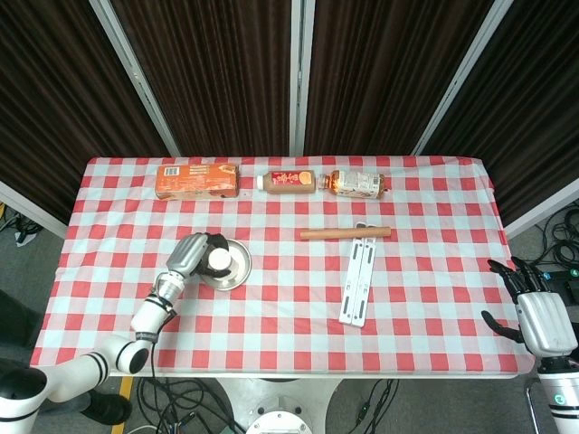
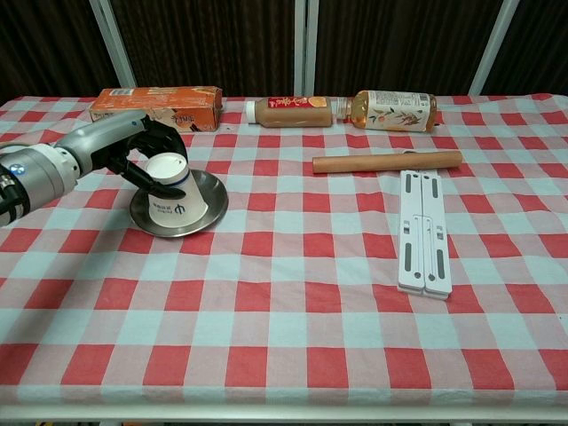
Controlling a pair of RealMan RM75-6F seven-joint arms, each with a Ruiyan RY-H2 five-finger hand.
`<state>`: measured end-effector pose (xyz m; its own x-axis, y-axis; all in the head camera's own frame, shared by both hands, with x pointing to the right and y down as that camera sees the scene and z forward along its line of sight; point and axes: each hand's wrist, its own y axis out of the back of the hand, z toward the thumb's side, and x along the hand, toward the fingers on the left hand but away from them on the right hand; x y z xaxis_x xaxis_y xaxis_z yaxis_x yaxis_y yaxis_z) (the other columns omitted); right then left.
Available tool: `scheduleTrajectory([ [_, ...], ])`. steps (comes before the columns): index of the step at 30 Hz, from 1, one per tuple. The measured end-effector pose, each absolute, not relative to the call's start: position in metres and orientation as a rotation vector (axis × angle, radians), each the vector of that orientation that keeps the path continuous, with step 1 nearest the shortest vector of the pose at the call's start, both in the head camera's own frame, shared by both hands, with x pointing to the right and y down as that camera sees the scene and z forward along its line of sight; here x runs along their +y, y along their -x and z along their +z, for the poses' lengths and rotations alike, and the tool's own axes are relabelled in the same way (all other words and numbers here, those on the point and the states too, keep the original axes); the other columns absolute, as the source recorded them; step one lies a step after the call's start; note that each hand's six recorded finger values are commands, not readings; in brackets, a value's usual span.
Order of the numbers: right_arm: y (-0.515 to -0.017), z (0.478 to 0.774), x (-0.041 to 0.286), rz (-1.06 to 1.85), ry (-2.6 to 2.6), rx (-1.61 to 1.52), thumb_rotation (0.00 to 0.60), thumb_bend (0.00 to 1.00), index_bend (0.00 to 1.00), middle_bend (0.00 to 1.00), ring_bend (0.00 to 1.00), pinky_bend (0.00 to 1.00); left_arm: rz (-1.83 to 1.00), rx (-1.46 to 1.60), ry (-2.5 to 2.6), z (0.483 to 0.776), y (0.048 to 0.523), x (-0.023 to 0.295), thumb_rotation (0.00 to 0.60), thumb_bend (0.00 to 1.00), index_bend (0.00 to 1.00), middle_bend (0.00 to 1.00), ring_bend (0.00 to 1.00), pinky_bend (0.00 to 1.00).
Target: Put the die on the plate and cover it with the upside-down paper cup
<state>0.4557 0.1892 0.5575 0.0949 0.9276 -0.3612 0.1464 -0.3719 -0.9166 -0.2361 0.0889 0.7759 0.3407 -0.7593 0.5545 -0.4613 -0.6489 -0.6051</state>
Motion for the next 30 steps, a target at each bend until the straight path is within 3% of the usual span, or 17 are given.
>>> scheduleTrajectory([
  [5, -0.456, 0.555, 0.190, 1.344, 1.636, -1.078, 0.600, 0.13, 0.12, 0.25, 0.08, 0.14, -1.213, 1.197, 2.228, 0.775, 0.244, 0.070, 0.600, 0.19, 0.49, 0.53, 0.39, 0.32],
  [13, -0.454, 0.555, 0.189, 1.330, 1.646, -1.076, 0.600, 0.13, 0.12, 0.25, 0.08, 0.14, -1.166, 1.346, 2.169, 0.748, 0.280, 0.057, 0.600, 0.19, 0.49, 0.52, 0.38, 0.32],
  [20, -0.454, 0.557, 0.191, 1.325, 1.656, -1.078, 0.600, 0.13, 0.12, 0.25, 0.08, 0.14, -1.339, 1.405, 2.063, 0.760, 0.322, 0.051, 0.600, 0.19, 0.48, 0.49, 0.34, 0.31],
  [23, -0.454, 0.557, 0.191, 1.321, 1.656, -1.080, 0.600, 0.13, 0.12, 0.25, 0.08, 0.14, -1.413, 1.415, 2.040, 0.770, 0.333, 0.048, 0.600, 0.19, 0.41, 0.43, 0.28, 0.27],
  [27, -0.454, 0.555, 0.191, 1.316, 1.652, -1.082, 0.600, 0.13, 0.12, 0.25, 0.08, 0.14, -1.473, 1.397, 2.038, 0.779, 0.335, 0.047, 0.600, 0.18, 0.21, 0.27, 0.17, 0.20],
  [30, -0.454, 0.553, 0.191, 1.316, 1.646, -1.083, 0.600, 0.13, 0.12, 0.25, 0.08, 0.14, -1.458, 1.420, 2.018, 0.775, 0.339, 0.046, 0.600, 0.18, 0.17, 0.24, 0.15, 0.20],
])
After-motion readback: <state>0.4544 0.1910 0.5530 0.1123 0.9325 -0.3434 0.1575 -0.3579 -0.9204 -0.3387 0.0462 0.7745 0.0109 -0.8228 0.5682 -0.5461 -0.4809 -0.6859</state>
